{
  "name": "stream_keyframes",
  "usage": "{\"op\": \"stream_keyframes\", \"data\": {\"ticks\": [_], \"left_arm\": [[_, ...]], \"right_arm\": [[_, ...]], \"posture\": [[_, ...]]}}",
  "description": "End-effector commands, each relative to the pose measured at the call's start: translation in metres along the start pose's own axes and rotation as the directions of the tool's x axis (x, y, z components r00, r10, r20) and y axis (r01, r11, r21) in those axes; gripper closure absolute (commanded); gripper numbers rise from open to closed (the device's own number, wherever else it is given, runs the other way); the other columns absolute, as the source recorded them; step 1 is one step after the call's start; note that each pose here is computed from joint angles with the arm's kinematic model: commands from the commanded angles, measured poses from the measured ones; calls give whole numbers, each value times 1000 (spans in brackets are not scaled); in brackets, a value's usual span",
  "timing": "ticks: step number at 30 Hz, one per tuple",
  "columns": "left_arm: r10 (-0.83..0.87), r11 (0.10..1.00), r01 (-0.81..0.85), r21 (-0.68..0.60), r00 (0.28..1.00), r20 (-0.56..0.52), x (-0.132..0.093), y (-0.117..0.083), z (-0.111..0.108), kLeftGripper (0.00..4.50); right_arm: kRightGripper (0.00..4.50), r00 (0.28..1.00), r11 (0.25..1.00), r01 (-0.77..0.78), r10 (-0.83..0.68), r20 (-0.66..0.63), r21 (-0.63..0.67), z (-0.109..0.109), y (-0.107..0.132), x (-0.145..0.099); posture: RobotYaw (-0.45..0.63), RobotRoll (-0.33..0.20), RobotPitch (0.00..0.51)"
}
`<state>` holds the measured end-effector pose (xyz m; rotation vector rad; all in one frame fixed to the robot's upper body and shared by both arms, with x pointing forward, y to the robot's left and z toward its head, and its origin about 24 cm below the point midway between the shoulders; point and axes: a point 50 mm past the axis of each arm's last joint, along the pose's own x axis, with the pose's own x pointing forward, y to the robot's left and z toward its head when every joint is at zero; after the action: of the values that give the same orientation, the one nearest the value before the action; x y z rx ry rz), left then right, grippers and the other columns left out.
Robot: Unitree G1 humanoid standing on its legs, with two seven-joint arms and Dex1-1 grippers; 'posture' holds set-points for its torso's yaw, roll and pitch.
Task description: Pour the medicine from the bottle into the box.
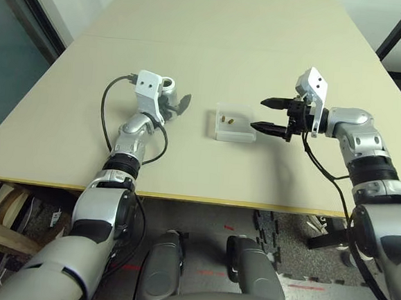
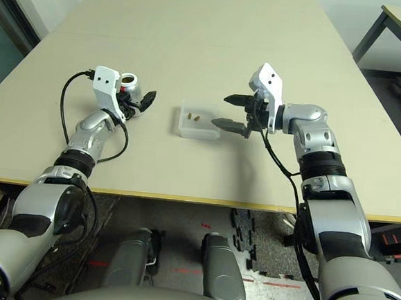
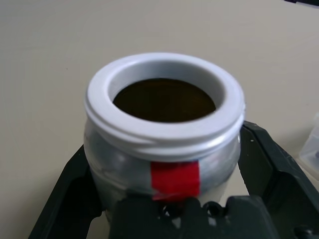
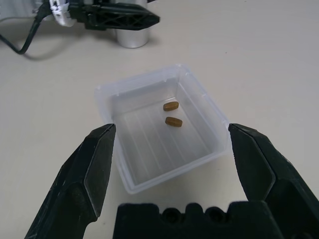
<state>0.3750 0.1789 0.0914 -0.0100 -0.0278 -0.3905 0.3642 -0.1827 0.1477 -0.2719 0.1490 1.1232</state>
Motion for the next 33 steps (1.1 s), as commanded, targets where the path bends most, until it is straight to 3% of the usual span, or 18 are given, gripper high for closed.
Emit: {"op": "stream_keyframes", "data": {"ticks": [1, 15, 25, 33], "left_arm": [[-11, 1000, 11, 8, 1000, -7, -8, 1, -2, 19], [-31, 997, 31, 66, 1000, -8, -53, 9, 6, 19], [-3, 997, 4, 75, 1000, -12, -65, 20, 15, 19], [32, 997, -32, 72, 999, 1, -70, 29, 22, 19]], "right_arm": [[0, 999, 1000, 18, -18, 34, -4, 5, -3, 1], [0, 992, 994, 82, -88, 92, 69, 3, -7, -4], [0, 988, 991, 108, -117, 103, 84, 2, -9, -7], [0, 967, 970, 209, -224, 119, 126, 1, -15, -16]], "posture": [[-15, 0, 103], [8, 0, 95], [12, 0, 95], [-1, 0, 99]]}}
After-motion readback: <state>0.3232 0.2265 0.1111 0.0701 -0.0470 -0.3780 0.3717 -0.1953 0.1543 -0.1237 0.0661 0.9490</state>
